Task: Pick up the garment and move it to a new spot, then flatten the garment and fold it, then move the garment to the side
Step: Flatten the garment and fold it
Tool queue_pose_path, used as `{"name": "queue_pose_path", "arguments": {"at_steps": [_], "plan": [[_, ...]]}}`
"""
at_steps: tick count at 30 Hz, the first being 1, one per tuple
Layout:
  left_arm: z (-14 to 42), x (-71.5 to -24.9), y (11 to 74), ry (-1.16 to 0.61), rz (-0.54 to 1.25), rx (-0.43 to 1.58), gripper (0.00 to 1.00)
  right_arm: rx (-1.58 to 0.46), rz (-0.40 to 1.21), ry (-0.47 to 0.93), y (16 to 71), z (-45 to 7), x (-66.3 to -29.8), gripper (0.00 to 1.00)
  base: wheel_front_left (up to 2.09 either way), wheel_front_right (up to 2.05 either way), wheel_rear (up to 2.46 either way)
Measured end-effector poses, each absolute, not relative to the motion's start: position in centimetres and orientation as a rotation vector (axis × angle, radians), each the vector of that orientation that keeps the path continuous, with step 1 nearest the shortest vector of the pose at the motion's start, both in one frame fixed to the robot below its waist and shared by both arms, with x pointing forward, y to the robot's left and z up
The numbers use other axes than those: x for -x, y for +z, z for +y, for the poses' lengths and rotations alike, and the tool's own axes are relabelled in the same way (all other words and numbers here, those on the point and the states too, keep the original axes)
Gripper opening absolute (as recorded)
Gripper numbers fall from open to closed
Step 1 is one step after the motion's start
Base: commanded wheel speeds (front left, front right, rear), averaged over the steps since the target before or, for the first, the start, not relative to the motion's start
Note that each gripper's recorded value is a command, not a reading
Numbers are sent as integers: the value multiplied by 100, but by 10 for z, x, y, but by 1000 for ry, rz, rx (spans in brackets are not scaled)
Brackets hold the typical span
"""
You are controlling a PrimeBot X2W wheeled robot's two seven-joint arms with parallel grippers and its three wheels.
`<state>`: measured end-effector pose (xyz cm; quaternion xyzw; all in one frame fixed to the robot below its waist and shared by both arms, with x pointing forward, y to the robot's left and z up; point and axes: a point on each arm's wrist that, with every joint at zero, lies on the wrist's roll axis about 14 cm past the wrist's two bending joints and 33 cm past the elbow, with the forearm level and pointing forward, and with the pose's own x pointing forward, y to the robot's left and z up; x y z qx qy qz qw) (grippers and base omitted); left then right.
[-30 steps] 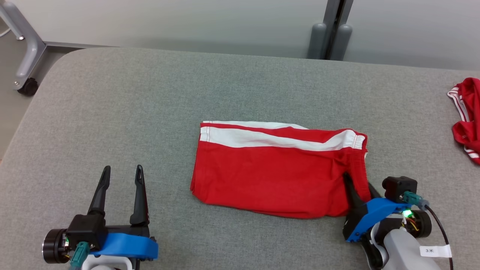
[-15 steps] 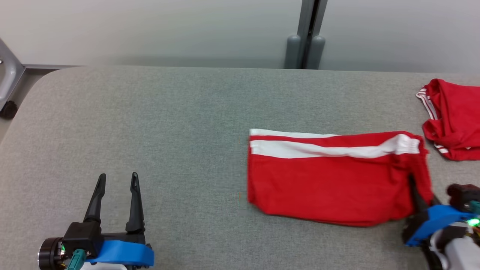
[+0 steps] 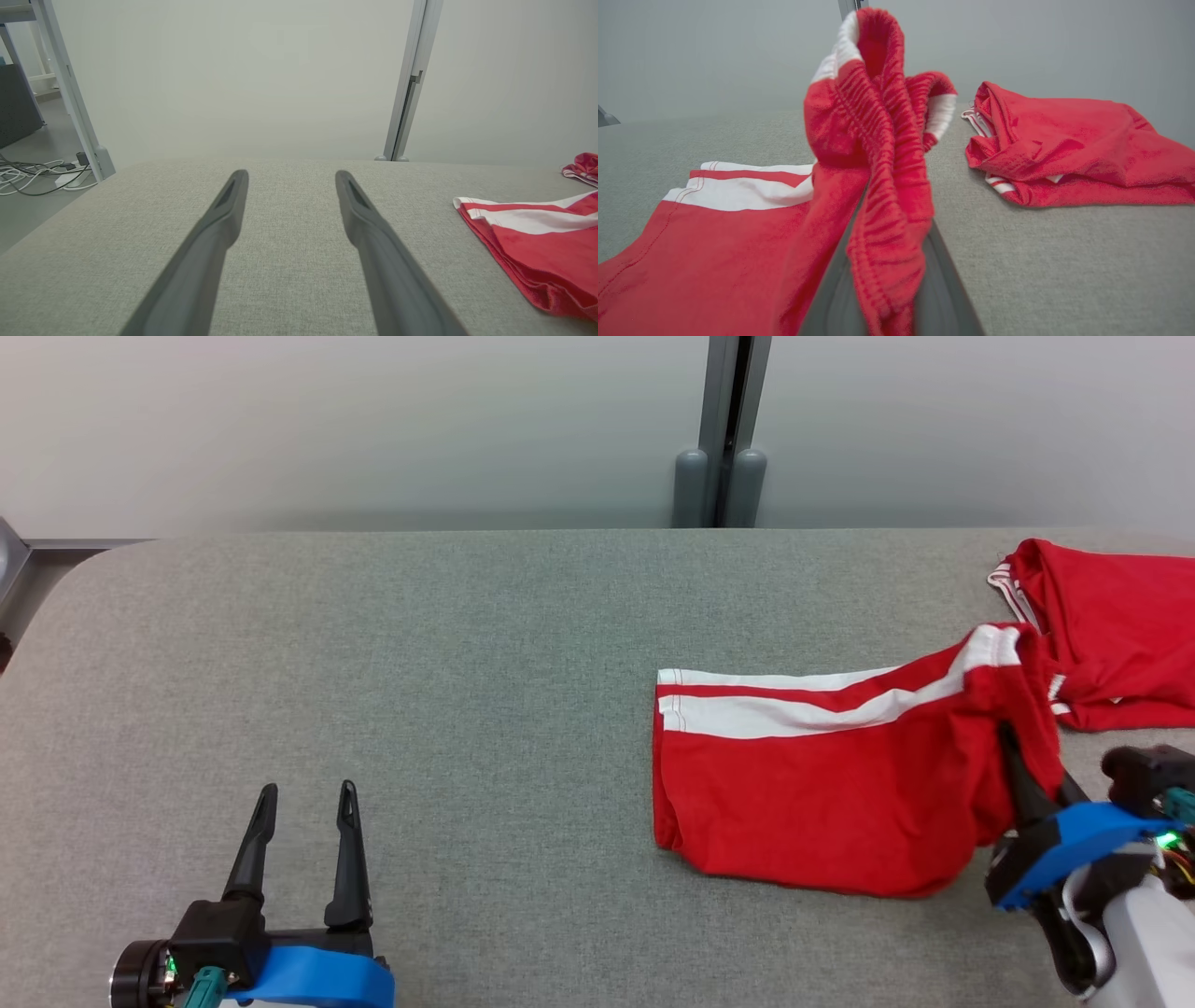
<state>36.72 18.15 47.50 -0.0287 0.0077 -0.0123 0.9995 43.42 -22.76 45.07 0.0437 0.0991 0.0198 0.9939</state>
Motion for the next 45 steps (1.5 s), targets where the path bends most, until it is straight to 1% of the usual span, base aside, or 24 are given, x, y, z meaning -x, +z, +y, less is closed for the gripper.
{"name": "queue_pose_path", "arguments": {"at_steps": [4, 6, 10, 18, 26, 27, 28, 29, 35, 38, 40, 45], "plan": [[178, -368, 472, -32, 24, 61, 100, -104, 170, 111, 469, -194, -448, 0, 0, 0, 0], [178, -368, 471, -32, 28, 63, 100, -123, 178, 145, 471, -176, -451, 0, 0, 0, 0], [177, -367, 468, -32, 38, 66, 100, -94, 181, 206, 474, -149, -457, 0, 0, 0, 0], [183, -370, 465, -17, 45, 67, 100, -86, 239, 296, 457, -101, -461, 0, 0, 0, 0], [187, -372, 462, -1, 55, 66, 100, -74, 285, 353, 436, -75, -459, 0, 0, 0, 0], [188, -372, 461, 0, 57, 66, 100, -76, 286, 359, 434, -73, -459, 28, 0, 0, 0], [188, -373, 461, 1, 57, 66, 100, -75, 285, 368, 433, -70, -458, 49, 0, 0, 0], [188, -373, 462, 1, 56, 67, 100, -77, 287, 376, 431, -67, -456, 100, 0, 0, 0], [186, -375, 464, 0, 49, 74, 100, -113, 227, 406, 441, -56, -450, 100, 0, 0, 0], [183, -375, 466, -9, 42, 75, 100, -122, 179, 399, 451, -59, -446, 100, 0, 0, 0], [180, -375, 467, -17, 37, 76, 100, -118, 151, 379, 456, -69, -442, 100, 0, 0, 0], [173, -375, 473, -41, 20, 72, 100, -94, 59, 287, 478, -113, -437, 100, 0, 0, 0]]}}
